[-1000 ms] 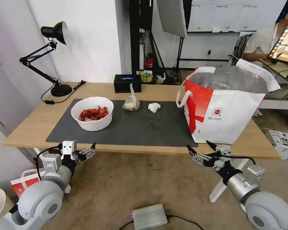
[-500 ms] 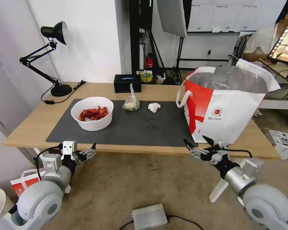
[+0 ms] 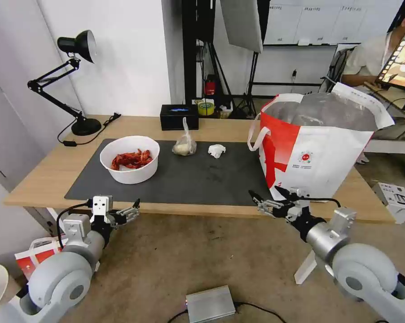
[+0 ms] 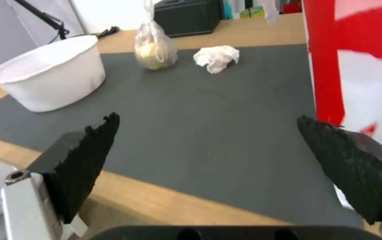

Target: Pick up the trash from the table and place it into the takeout bag.

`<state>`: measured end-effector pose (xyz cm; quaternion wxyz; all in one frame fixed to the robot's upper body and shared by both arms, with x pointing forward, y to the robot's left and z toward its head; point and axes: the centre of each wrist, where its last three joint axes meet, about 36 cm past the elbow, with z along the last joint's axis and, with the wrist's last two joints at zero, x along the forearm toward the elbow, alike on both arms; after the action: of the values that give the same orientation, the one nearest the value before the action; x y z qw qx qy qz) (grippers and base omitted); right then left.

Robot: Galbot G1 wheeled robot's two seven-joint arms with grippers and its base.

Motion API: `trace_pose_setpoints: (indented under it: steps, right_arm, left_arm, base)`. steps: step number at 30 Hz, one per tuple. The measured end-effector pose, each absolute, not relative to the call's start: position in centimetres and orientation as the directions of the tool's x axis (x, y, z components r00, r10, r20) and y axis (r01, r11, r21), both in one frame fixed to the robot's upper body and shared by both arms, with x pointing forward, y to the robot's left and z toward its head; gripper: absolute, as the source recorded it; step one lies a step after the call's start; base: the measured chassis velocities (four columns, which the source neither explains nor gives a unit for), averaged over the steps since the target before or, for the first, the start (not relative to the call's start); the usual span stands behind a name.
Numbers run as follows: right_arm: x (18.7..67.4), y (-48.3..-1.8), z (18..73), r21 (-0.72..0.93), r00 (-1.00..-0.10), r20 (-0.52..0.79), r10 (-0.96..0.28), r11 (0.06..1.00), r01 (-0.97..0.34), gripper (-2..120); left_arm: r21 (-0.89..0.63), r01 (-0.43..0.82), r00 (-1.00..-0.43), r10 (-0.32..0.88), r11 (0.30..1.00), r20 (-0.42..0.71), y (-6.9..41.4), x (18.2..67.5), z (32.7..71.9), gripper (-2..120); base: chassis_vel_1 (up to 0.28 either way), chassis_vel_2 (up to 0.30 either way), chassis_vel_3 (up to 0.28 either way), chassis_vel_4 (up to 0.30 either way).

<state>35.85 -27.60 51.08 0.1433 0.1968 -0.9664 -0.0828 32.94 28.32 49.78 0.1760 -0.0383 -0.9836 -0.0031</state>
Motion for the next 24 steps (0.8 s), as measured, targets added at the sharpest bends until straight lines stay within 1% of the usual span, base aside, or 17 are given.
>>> trace_pose_setpoints:
  steps: [2,5,7,13,18,24]
  right_arm:
    - [36.2,-27.5,51.4,0.215,-0.882,0.243,-0.403,0.909,-0.357,100]
    - [39.3,-26.2,53.7,0.192,-0.891,0.253,-0.377,0.922,-0.335,100]
    - [40.1,-25.7,54.1,0.186,-0.888,0.264,-0.376,0.923,-0.336,100]
    - [44.0,-23.2,54.1,0.163,-0.874,0.308,-0.376,0.926,-0.341,100]
    - [46.3,-21.5,54.1,0.139,-0.873,0.325,-0.364,0.931,-0.337,100]
    - [49.7,-18.5,54.6,0.086,-0.883,0.349,-0.315,0.948,-0.305,100]
  left_arm:
    - [-0.008,0.077,-0.935,0.075,0.997,0.346,28.3,32.9,49.8,100]
    - [-0.009,0.080,-0.937,0.079,0.997,0.340,28.2,32.9,50.0,100]
    - [-0.009,0.080,-0.938,0.078,0.997,0.339,28.2,32.8,50.1,100]
    - [-0.009,0.068,-0.938,0.067,0.998,0.339,28.2,32.5,50.1,100]
    - [-0.011,0.063,-0.938,0.063,0.998,0.342,28.1,32.4,50.0,100]
    - [-0.015,0.058,-0.937,0.059,0.998,0.345,28.1,32.4,49.8,100]
  base:
    - [0.000,0.000,0.000,0.000]
    - [0.000,0.000,0.000,0.000]
    - [0.000,0.000,0.000,0.000]
    - [0.000,0.000,0.000,0.000]
    - [0.000,0.000,0.000,0.000]
    - [0.000,0.000,0.000,0.000]
